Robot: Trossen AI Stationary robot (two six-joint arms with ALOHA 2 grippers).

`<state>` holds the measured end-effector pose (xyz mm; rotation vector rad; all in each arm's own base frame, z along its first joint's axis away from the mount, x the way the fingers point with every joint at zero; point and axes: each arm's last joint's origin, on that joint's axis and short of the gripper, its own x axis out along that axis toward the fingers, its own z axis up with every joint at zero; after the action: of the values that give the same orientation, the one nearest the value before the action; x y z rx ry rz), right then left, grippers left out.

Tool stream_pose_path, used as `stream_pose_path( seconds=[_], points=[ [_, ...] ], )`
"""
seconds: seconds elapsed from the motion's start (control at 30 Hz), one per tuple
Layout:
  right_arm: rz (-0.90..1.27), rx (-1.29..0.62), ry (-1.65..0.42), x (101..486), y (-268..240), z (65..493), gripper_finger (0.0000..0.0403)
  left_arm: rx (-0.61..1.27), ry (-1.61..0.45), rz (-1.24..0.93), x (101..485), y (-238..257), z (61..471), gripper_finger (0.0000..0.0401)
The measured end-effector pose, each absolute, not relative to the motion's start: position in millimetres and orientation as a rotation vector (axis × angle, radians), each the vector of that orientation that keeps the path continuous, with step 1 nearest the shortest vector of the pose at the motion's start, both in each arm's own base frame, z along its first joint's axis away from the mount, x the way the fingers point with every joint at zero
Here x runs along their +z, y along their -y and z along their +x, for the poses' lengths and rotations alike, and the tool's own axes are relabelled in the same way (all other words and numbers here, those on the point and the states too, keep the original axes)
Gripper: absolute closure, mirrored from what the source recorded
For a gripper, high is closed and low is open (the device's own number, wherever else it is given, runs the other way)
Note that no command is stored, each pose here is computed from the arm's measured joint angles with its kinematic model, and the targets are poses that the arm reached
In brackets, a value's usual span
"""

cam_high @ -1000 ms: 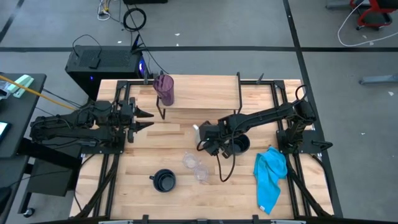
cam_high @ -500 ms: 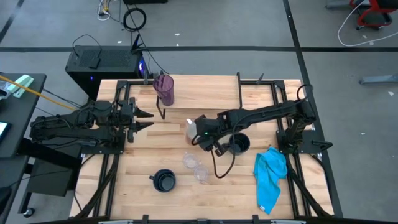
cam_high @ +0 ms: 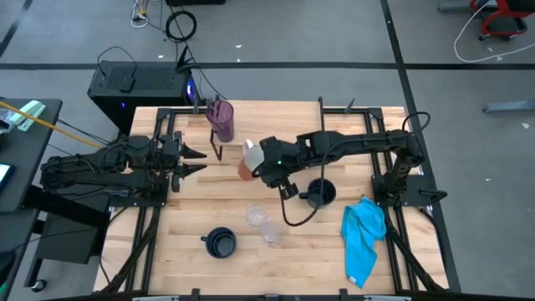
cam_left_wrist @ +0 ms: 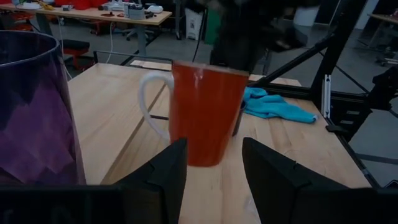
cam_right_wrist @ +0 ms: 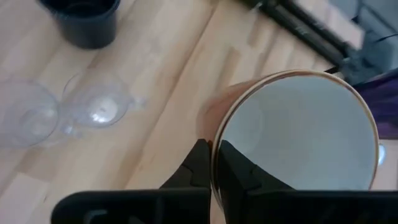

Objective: Stack small to large cups/mugs on shelf
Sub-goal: Put the orange mug on the shelf

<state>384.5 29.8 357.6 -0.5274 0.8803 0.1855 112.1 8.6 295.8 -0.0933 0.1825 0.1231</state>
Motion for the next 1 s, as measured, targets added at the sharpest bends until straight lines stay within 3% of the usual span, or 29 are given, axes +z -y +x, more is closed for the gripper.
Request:
stream_pose_path(
  seconds=[0.5, 1.0],
  points=[
    [-0.501, -0.106, -0.951, 369, 11, 380, 0.0392, 0.124, -0.199, -0.094, 294, -9, 112, 0.0239],
    [-0.377, -0.144, -1.089, 371, 59, 361, 0.0392, 0.131, -0.199, -0.093, 294, -9, 112, 0.0239]
  ],
)
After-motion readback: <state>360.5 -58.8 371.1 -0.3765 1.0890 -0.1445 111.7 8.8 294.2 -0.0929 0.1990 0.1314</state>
